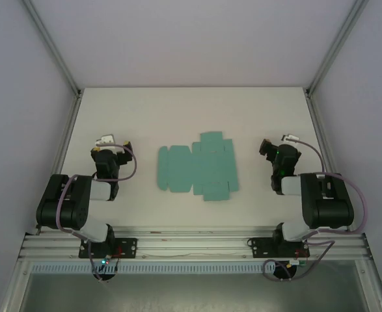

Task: Assemble paper box

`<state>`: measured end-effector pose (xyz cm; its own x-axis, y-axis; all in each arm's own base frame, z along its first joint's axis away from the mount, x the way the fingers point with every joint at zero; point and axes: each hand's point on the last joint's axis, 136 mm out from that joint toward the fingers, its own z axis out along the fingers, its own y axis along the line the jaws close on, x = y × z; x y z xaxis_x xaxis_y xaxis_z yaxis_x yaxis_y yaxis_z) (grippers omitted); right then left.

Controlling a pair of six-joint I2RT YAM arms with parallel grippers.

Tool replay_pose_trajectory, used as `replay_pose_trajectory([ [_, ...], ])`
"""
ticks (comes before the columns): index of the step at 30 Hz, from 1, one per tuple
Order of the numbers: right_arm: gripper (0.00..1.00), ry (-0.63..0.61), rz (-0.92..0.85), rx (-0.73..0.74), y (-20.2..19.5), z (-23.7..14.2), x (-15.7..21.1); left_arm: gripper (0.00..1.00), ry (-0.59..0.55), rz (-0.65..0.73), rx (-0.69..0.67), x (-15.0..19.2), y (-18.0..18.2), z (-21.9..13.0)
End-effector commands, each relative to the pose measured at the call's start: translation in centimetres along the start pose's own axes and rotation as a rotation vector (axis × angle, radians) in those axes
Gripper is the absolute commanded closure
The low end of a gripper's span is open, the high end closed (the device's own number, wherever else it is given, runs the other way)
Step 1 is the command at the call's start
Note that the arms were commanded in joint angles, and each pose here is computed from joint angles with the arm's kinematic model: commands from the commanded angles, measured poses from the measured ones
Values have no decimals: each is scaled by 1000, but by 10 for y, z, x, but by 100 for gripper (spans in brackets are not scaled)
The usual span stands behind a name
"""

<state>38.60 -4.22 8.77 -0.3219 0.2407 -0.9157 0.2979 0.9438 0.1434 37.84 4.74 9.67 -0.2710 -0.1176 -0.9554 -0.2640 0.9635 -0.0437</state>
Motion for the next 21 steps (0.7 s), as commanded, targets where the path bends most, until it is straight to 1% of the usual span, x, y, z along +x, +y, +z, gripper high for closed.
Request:
replay_pose_trajectory([
  [1,0,-27,11,-5,2,0,-11,0,-25,14,-13,-10,1,2],
  [21,0,-26,12,-5,2,0,-11,0,-22,14,-13,-10,1,2],
])
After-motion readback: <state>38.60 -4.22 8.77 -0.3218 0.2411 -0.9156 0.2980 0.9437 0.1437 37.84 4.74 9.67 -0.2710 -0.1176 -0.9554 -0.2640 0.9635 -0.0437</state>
